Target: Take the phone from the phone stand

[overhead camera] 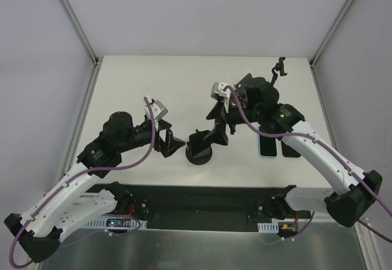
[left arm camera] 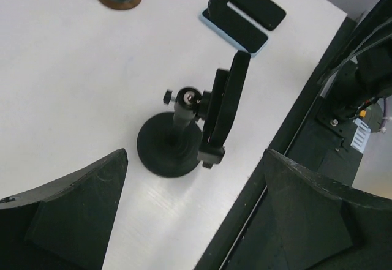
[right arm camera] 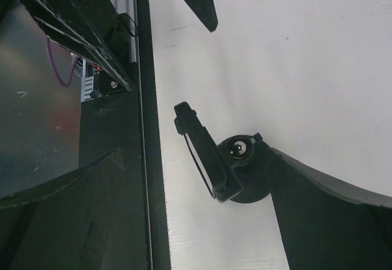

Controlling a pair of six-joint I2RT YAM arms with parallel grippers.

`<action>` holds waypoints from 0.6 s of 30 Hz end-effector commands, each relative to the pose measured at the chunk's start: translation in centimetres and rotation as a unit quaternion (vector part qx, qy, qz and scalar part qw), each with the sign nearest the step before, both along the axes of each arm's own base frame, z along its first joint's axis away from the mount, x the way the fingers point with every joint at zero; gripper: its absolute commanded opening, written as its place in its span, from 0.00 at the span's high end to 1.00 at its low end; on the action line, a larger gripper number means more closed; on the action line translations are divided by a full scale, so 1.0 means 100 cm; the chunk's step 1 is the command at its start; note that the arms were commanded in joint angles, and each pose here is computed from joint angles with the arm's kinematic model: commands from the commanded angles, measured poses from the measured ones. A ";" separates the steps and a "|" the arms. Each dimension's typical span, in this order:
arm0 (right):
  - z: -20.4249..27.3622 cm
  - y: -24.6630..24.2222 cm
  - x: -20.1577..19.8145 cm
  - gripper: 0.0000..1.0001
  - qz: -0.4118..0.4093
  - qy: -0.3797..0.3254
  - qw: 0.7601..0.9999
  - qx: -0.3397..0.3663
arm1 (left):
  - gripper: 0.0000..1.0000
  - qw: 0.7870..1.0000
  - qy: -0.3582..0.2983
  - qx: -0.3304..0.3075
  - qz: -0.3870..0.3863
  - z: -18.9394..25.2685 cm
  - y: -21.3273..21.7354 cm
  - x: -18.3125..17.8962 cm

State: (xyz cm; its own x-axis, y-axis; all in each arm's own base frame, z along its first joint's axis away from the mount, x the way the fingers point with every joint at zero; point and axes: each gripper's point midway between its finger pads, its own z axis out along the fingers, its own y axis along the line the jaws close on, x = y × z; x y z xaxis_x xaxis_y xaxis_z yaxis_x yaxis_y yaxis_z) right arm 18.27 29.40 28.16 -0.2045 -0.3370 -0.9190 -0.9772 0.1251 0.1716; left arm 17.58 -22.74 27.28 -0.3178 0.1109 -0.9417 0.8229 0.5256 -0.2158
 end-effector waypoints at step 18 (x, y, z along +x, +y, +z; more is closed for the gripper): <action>-0.038 0.032 -0.004 0.81 0.050 0.004 0.993 -0.106 | 0.07 0.990 0.082 0.047 0.101 -0.072 0.040 -0.010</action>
State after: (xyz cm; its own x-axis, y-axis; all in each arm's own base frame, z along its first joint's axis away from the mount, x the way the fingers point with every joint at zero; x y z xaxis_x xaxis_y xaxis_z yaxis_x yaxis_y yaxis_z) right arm 17.06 32.47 22.75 -0.1759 -0.5861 -0.7909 -0.9766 0.0030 0.2150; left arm 16.01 -18.65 20.38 -0.4760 0.1134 -0.8721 0.6768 0.6805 -0.2810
